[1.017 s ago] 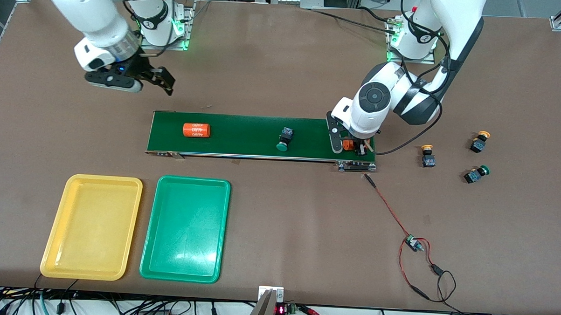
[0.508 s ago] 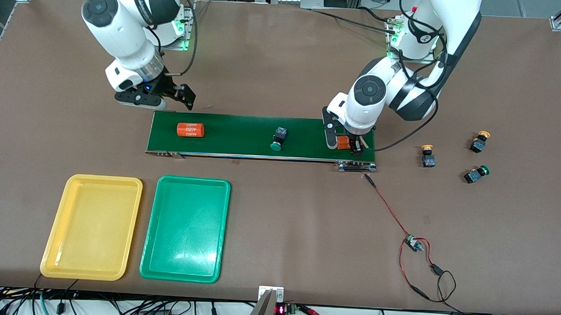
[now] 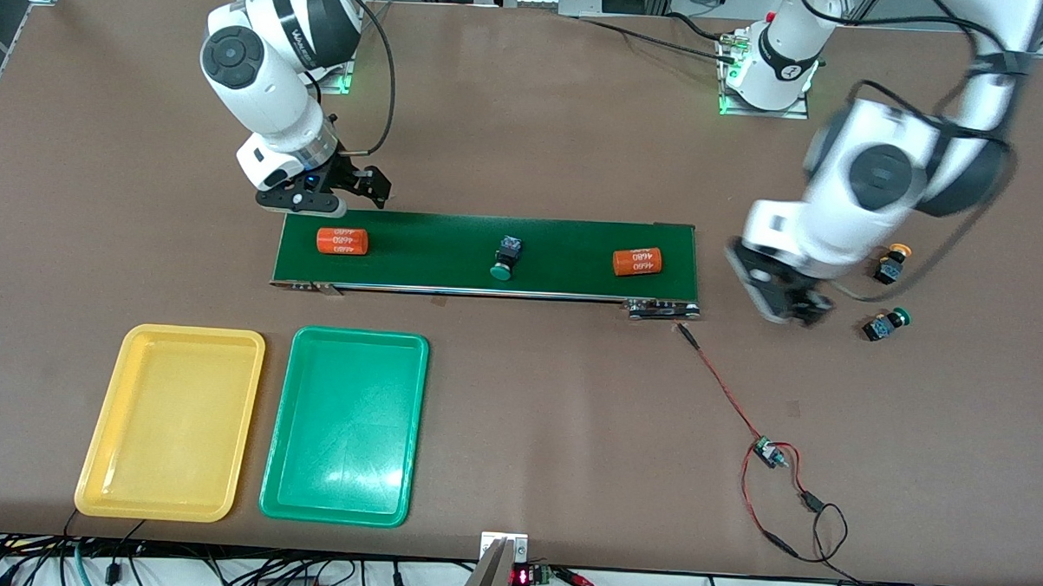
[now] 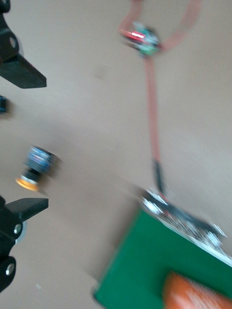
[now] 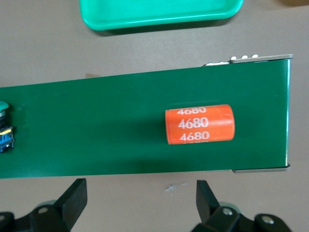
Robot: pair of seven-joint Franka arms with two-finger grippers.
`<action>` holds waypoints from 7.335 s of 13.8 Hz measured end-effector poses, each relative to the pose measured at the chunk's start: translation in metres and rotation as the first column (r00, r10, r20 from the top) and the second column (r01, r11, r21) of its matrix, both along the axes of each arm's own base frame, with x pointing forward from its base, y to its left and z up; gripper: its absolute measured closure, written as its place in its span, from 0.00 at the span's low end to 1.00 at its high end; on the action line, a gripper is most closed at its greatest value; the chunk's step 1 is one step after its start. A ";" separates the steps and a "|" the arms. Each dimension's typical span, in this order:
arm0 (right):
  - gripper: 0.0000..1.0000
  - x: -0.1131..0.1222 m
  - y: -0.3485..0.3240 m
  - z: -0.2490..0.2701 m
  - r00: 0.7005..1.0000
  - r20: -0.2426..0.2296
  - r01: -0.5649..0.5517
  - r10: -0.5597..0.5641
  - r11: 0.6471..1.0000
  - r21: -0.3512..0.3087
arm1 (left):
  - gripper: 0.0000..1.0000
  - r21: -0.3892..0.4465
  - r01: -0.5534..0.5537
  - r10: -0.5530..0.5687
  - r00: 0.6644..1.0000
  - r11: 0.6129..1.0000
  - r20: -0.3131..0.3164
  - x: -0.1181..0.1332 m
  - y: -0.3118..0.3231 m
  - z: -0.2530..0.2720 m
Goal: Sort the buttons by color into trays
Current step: 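Lower the right gripper over the green button while the left gripper reaches, then grasp the green button with the right gripper while the left grasps yellow button, then carry the green button to the green tray while the left gripper places yellow button, then release the green button into the green tray while the left gripper withdraws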
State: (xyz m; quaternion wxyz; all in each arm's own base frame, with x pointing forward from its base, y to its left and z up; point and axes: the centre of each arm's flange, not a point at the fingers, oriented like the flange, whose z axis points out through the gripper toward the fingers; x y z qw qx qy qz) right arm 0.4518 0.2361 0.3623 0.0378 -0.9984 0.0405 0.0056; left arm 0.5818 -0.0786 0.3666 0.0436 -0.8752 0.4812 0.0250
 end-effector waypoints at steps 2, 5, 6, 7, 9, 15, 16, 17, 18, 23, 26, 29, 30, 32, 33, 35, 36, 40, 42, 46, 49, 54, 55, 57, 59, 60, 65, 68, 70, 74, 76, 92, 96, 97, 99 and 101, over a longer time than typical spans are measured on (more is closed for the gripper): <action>0.00 0.002 0.008 -0.005 1.000 0.001 -0.019 0.019 1.000 -0.020 | 0.00 0.005 -0.064 0.064 0.998 0.998 -0.001 0.006 0.050 -0.014; 0.00 0.007 0.036 -0.009 1.000 -0.003 -0.018 0.018 1.000 -0.012 | 0.00 0.000 -0.196 0.196 0.980 0.981 -0.041 0.004 0.101 -0.045; 0.00 0.008 0.048 -0.010 1.000 -0.003 -0.018 0.018 1.000 -0.009 | 0.00 -0.001 -0.267 0.266 0.962 0.964 -0.059 0.002 0.118 -0.057; 0.00 0.009 0.058 -0.012 1.000 -0.004 -0.018 0.018 1.000 -0.010 | 0.00 0.002 -0.346 0.345 0.935 0.938 -0.075 0.000 0.131 -0.070; 0.00 0.012 0.072 -0.019 1.000 -0.006 -0.010 0.010 1.000 -0.021 | 0.00 0.006 -0.517 0.515 0.851 0.856 -0.108 -0.004 0.144 -0.092; 0.00 0.021 0.103 -0.038 0.998 -0.028 0.064 -0.065 0.998 -0.025 | 0.00 0.013 -0.761 0.753 0.639 0.649 -0.156 -0.013 0.133 -0.119; 0.00 0.022 0.105 -0.042 0.997 -0.032 0.064 -0.065 0.998 -0.028 | 0.00 0.009 -0.765 0.757 0.635 0.643 -0.156 -0.012 0.133 -0.124; 0.00 0.022 0.106 -0.045 0.998 -0.031 0.056 -0.057 0.998 -0.034 | 0.00 0.006 -0.768 0.759 0.631 0.640 -0.160 -0.012 0.132 -0.131; 0.00 0.022 0.108 -0.047 0.999 -0.023 0.038 -0.039 0.998 -0.047 | 0.00 0.005 -0.770 0.760 0.629 0.638 -0.166 -0.013 0.132 -0.139; 0.00 0.018 0.115 -0.057 1.000 -0.009 -0.023 0.022 0.996 -0.083 | 0.00 0.017 -0.762 0.750 0.632 0.647 -0.197 -0.015 0.122 -0.163; 0.00 0.024 0.114 -0.056 1.000 -0.004 -0.018 0.018 0.997 -0.079 | 0.00 0.027 -0.755 0.742 0.635 0.655 -0.216 -0.018 0.114 -0.175; 0.00 0.029 0.120 -0.055 1.000 0.000 -0.012 0.012 0.998 -0.069 | 0.00 0.031 -0.754 0.739 0.633 0.656 -0.231 -0.020 0.112 -0.187; 0.00 0.030 0.122 -0.058 1.000 -0.004 -0.012 0.012 0.998 -0.069 | 0.00 0.035 -0.754 0.739 0.631 0.656 -0.237 -0.021 0.112 -0.191; 0.00 0.032 0.124 -0.063 1.000 -0.010 -0.009 0.008 0.998 -0.068 | 0.00 0.042 -0.753 0.737 0.628 0.656 -0.250 -0.025 0.111 -0.199; 0.00 0.035 0.123 -0.066 1.000 -0.011 -0.004 0.003 0.998 -0.067 | 0.00 0.048 -0.752 0.735 0.627 0.658 -0.257 -0.027 0.110 -0.203; 0.00 0.042 0.121 -0.074 1.000 -0.008 0.006 -0.007 0.998 -0.059 | 0.05 0.058 -0.746 0.730 0.629 0.664 -0.269 -0.033 0.105 -0.209; 0.00 0.044 0.120 -0.079 1.000 -0.007 0.010 -0.010 0.998 -0.055 | 0.10 0.057 -0.745 0.729 0.630 0.664 -0.267 -0.033 0.105 -0.208; 0.00 0.049 0.123 -0.089 1.000 -0.002 0.012 -0.012 0.999 -0.050 | 0.55 0.050 -0.745 0.730 0.634 0.665 -0.255 -0.030 0.105 -0.200; 0.00 0.050 0.124 -0.089 1.000 0.002 0.012 -0.012 0.999 -0.050 | 0.59 0.040 -0.742 0.727 0.642 0.669 -0.242 -0.028 0.103 -0.191; 0.00 0.050 0.124 -0.091 1.000 -0.001 0.013 -0.013 0.999 -0.052 | 0.59 0.035 -0.715 0.705 0.678 0.698 -0.210 -0.022 0.084 -0.156; 0.00 0.055 0.114 -0.101 0.999 -0.012 0.029 -0.030 0.997 -0.066 | 0.59 0.036 -0.648 0.642 0.744 0.761 -0.183 -0.022 0.034 -0.120; 0.29 0.058 0.107 -0.109 0.999 -0.026 0.037 -0.040 0.996 -0.081 | 0.59 -0.023 -0.667 0.646 0.728 0.744 -0.230 -0.036 -0.066 -0.095; 0.40 0.059 0.106 -0.109 0.999 -0.027 0.038 -0.040 0.996 -0.081 | 0.59 -0.029 -0.666 0.643 0.729 0.745 -0.233 -0.039 -0.083 -0.092; 0.62 0.059 0.106 -0.109 0.999 -0.027 0.039 -0.041 0.996 -0.082 | 0.59 -0.027 -0.671 0.649 0.725 0.741 -0.232 -0.046 -0.112 -0.088; 0.67 0.061 0.104 -0.109 0.998 -0.027 0.046 -0.048 0.996 -0.080 | 0.59 -0.017 -0.679 0.658 0.717 0.734 -0.230 -0.056 -0.140 -0.087; 0.67 0.063 0.102 -0.107 0.998 -0.024 0.052 -0.054 0.996 -0.078 | 0.59 -0.012 -0.686 0.666 0.710 0.727 -0.228 -0.061 -0.151 -0.086; 0.67 0.114 0.061 -0.028 1.000 -0.016 -0.002 0.001 0.994 -0.107 | 0.59 -0.020 -0.704 0.683 0.694 0.709 -0.226 -0.064 -0.166 -0.099; 0.67 0.163 -0.005 0.035 0.995 0.053 -0.078 0.084 0.992 -0.096 | 0.59 -0.029 -0.709 0.685 0.691 0.705 -0.232 -0.061 -0.166 -0.110; 0.67 0.188 -0.048 0.034 0.988 0.107 -0.106 0.115 0.991 -0.083 | 0.59 -0.042 -0.711 0.686 0.690 0.702 -0.231 -0.058 -0.167 -0.112; 0.67 0.216 -0.068 -0.028 0.976 0.163 -0.135 0.143 0.989 -0.055 | 0.59 -0.045 -0.706 0.679 0.695 0.707 -0.237 -0.055 -0.168 -0.116; 0.67 0.224 -0.066 -0.060 0.971 0.159 -0.170 0.175 0.984 -0.048 | 0.42 -0.053 -0.700 0.672 0.702 0.712 -0.235 -0.052 -0.167 -0.115; 0.07 0.256 -0.064 -0.154 0.920 0.246 -0.308 0.306 0.951 -0.031 | 0.00 0.082 -0.843 0.841 0.512 0.531 -0.175 -0.016 0.131 -0.087; 0.00 0.256 -0.065 -0.133 0.935 0.175 -0.308 0.309 0.951 -0.035 | 0.00 0.058 -0.609 0.610 0.776 0.791 -0.163 -0.008 0.160 -0.083; 0.00 0.255 -0.066 -0.120 0.945 0.148 -0.291 0.293 0.956 -0.036 | 0.00 0.056 -0.547 0.548 0.820 0.835 -0.164 -0.002 0.172 -0.087; 0.00 0.250 -0.066 -0.086 0.965 0.104 -0.236 0.239 0.971 -0.040 | 0.00 0.032 -0.420 0.419 0.889 0.907 -0.184 0.008 0.212 -0.102; 0.00 0.243 -0.065 -0.058 0.973 0.068 -0.215 0.218 0.975 -0.050 | 0.00 -0.029 -0.307 0.295 0.932 0.951 -0.213 0.018 0.255 -0.126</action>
